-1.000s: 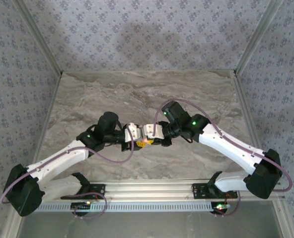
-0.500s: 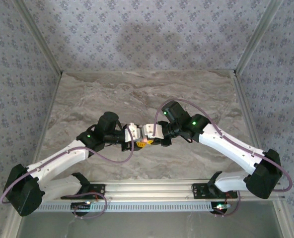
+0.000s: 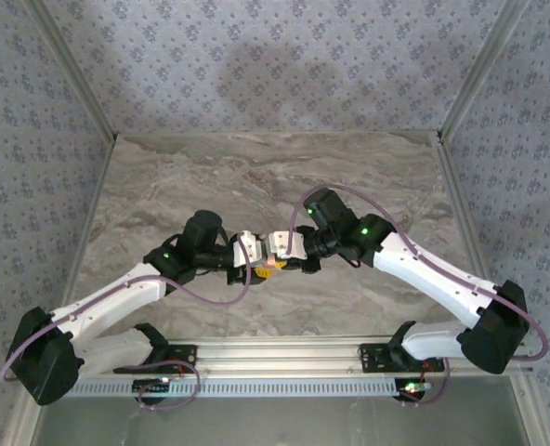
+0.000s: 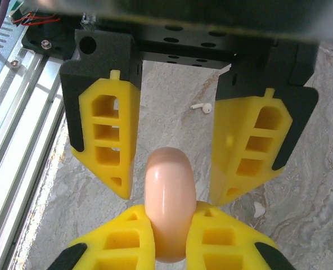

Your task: Insert the wireless bluetooth earbuds into the charging case

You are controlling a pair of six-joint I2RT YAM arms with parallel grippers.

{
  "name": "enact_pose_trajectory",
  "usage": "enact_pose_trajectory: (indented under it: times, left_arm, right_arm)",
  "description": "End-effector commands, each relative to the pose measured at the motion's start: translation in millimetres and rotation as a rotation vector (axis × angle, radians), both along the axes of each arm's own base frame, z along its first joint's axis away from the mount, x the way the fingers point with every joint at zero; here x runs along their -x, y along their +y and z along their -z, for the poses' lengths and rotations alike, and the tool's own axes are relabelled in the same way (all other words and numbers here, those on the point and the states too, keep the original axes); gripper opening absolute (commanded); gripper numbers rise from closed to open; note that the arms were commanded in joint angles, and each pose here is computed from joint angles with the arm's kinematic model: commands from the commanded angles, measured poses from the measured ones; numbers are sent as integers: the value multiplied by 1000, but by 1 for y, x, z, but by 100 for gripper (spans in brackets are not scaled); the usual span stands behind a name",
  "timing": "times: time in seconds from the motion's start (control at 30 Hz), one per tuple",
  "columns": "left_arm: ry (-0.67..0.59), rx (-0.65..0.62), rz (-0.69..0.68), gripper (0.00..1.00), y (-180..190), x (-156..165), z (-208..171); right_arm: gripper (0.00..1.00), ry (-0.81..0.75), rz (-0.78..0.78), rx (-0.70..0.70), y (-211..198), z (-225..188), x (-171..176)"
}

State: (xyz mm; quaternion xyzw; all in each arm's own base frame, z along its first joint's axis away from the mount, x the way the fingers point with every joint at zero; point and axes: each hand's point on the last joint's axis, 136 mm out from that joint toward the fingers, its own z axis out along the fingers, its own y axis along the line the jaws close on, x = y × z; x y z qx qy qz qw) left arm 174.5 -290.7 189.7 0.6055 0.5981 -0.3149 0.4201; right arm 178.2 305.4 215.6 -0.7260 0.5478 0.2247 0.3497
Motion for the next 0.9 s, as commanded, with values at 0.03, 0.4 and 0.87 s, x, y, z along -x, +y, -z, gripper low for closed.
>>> enact_pose_trajectory:
  times: [0.03, 0.4, 0.87]
  left_arm:
    - [-7, 24, 13, 37, -3, 3, -4]
    - [-29, 69, 16, 24, -3, 5, -14]
    - [-41, 105, 19, 37, -2, 9, -21]
  right_arm:
    - [12, -29, -7, -43, 1, -17, 2]
    - [18, -16, 6, -57, 2, -14, 0]
    - [16, 4, 30, -75, 0, -16, -6]
